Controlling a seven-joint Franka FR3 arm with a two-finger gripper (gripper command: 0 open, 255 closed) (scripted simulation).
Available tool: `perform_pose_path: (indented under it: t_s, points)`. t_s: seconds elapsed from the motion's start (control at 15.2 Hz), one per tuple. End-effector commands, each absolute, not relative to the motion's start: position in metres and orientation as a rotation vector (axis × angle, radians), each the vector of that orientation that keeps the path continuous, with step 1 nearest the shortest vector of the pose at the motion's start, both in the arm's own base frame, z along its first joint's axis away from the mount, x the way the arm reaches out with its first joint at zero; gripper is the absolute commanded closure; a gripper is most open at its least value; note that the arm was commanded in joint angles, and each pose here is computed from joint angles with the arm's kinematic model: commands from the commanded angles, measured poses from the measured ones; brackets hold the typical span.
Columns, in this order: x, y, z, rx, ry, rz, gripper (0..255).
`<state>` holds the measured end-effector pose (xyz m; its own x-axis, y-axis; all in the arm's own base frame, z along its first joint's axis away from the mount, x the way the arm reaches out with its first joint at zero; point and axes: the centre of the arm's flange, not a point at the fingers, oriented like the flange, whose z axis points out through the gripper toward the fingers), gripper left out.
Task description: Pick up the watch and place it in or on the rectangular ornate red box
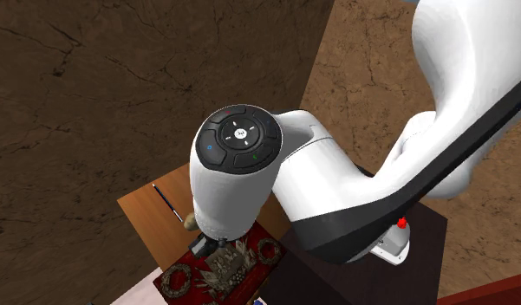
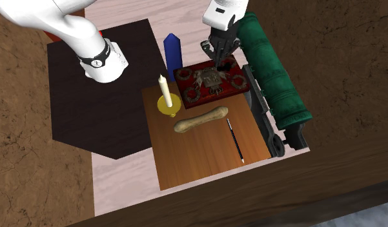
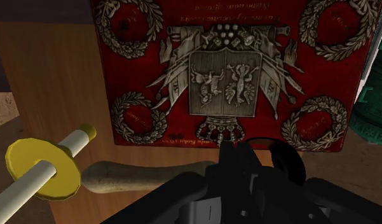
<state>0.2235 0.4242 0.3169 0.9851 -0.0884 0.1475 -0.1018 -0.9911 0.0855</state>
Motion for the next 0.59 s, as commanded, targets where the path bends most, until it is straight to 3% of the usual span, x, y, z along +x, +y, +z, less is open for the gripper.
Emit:
perform_pose_path:
  t_s: [0.0,0.07,0.13,0.33,0.53]
  points:
    - [0.201,0.421,0.321,3.038,-0.152,0.217,255]
    - [0.213,0.425,0.320,3.038,-0.147,0.218,255]
    - [0.213,0.425,0.320,3.038,-0.147,0.218,0]
    - [0.221,0.428,0.329,3.161,-0.552,0.403,0]
    - [0.225,0.428,0.320,3.168,-0.587,0.418,0]
